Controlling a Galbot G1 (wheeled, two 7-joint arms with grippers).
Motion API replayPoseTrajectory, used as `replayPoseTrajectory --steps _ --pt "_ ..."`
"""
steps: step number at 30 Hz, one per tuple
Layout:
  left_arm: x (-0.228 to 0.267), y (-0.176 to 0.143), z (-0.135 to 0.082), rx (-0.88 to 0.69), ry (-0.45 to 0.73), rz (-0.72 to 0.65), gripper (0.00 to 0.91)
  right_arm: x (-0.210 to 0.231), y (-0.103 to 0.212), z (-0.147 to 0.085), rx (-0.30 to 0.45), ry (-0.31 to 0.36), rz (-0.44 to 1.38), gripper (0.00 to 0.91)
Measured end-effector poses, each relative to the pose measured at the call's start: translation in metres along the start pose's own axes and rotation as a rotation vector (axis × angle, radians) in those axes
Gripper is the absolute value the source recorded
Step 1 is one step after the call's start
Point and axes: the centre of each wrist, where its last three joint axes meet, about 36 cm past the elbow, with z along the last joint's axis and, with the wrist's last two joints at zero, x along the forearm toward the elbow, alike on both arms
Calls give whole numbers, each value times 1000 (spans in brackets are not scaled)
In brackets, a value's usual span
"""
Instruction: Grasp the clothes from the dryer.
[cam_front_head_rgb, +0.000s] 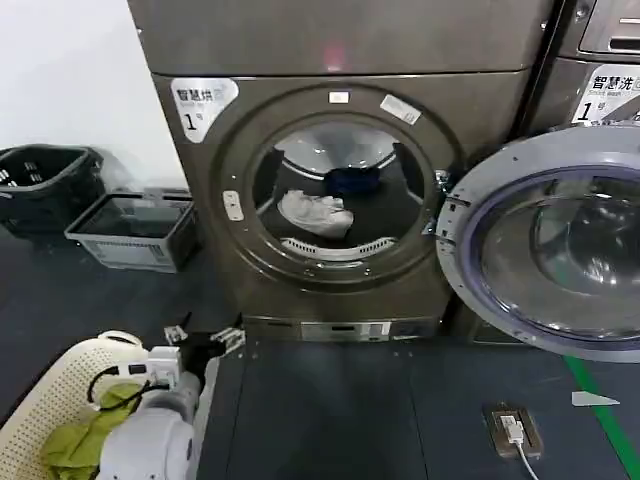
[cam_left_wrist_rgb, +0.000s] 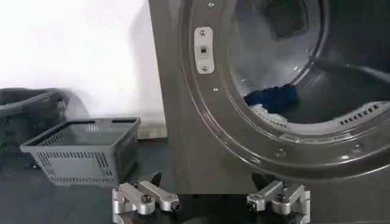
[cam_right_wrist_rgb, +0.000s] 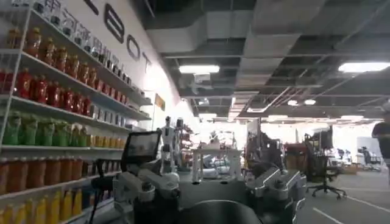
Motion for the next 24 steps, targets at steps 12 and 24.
replayPoseTrajectory --steps 12,24 --pt "3 2 -3 0 -11 2 907 0 1 0 -24 5 20 907" --pt "4 3 -2 8 -8 2 907 0 1 3 -31 18 34 907"
